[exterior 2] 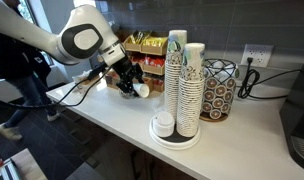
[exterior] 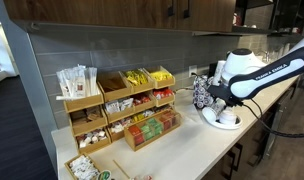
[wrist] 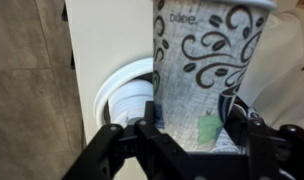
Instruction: Pick up the paper cup to the left and put it in the paper cup to the right, turn both paper cups upside down and stack them on the left stack of upside down paper cups
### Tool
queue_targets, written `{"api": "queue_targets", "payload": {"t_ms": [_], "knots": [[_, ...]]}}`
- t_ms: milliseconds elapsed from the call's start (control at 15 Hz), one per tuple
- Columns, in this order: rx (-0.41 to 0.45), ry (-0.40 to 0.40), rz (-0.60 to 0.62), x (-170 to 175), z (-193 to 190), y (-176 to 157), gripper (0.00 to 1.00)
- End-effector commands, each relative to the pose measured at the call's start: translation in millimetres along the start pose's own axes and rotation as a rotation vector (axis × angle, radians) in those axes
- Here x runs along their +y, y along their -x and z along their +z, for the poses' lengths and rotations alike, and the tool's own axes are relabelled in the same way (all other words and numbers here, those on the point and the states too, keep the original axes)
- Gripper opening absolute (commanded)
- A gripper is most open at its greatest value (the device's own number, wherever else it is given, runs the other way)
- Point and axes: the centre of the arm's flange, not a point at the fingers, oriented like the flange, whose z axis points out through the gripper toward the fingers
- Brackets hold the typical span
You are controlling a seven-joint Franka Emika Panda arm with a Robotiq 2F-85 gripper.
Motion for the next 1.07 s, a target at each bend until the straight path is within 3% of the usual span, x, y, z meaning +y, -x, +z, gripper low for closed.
{"api": "queue_targets", "payload": {"t_ms": [0, 267, 733, 800, 1000], "knots": [[0.115, -0.079, -0.145, 11.5, -30.0, -20.7, 0.42], [0.214, -0.175, -0.317, 20.4, -70.5, -42.8, 0.42], [0.376, -0.413, -0.605, 34.0, -125.8, -54.2, 0.42], [0.342, -0.359, -0.543, 16.3, -116.8, -52.9, 0.67], [0.373, -0.394, -0.58, 23.1, -125.7, -55.5, 0.67]]}}
